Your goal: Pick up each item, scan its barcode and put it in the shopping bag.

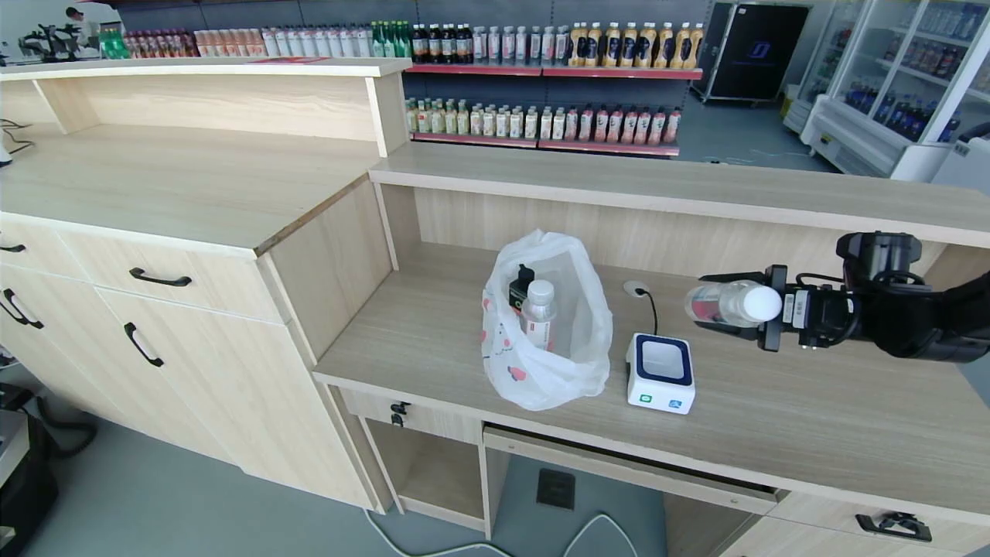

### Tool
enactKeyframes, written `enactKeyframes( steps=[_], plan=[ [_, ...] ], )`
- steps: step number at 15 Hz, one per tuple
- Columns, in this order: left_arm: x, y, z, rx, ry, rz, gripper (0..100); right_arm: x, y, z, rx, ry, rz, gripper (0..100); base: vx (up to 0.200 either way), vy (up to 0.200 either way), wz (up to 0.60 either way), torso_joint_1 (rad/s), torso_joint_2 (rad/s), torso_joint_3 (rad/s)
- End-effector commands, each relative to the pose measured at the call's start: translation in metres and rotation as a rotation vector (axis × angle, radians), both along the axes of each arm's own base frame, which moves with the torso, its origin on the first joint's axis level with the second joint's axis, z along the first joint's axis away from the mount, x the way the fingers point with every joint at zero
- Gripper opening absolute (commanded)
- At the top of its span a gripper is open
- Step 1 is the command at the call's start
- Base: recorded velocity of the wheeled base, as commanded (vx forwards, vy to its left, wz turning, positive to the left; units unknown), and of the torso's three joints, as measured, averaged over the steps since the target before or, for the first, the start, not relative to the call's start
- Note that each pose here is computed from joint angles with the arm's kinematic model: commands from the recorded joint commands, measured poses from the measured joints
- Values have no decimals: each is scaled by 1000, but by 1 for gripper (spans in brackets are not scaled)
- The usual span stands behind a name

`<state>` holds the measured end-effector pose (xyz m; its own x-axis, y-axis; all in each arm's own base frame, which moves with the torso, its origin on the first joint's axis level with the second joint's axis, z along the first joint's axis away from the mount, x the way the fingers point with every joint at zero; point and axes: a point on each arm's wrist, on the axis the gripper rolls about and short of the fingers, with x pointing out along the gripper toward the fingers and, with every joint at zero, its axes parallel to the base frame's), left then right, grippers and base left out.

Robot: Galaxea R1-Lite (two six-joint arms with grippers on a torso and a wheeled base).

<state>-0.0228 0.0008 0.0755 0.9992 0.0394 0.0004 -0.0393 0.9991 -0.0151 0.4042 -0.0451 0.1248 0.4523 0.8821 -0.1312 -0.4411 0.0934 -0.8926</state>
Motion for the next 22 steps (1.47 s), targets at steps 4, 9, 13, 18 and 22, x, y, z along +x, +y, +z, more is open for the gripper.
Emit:
enactKeyframes(
  steps=[4,9,13,18,22],
  plan=[
    [0,0,0,0,0,1,100,0,17,-1,-17,-55,46,0,0,0,0,0,0,0],
    [0,0,0,0,0,1,100,1,20,-9,-41,-98,60,0,0,0,0,0,0,0],
    [0,0,0,0,0,1,100,4,20,-20,-53,-105,67,0,0,0,0,0,0,0],
    [0,0,0,0,0,1,100,9,21,-30,-58,-121,73,0,0,0,0,0,0,0],
    [0,0,0,0,0,1,100,10,22,-35,-56,-112,76,0,0,0,0,0,0,0]
  ],
)
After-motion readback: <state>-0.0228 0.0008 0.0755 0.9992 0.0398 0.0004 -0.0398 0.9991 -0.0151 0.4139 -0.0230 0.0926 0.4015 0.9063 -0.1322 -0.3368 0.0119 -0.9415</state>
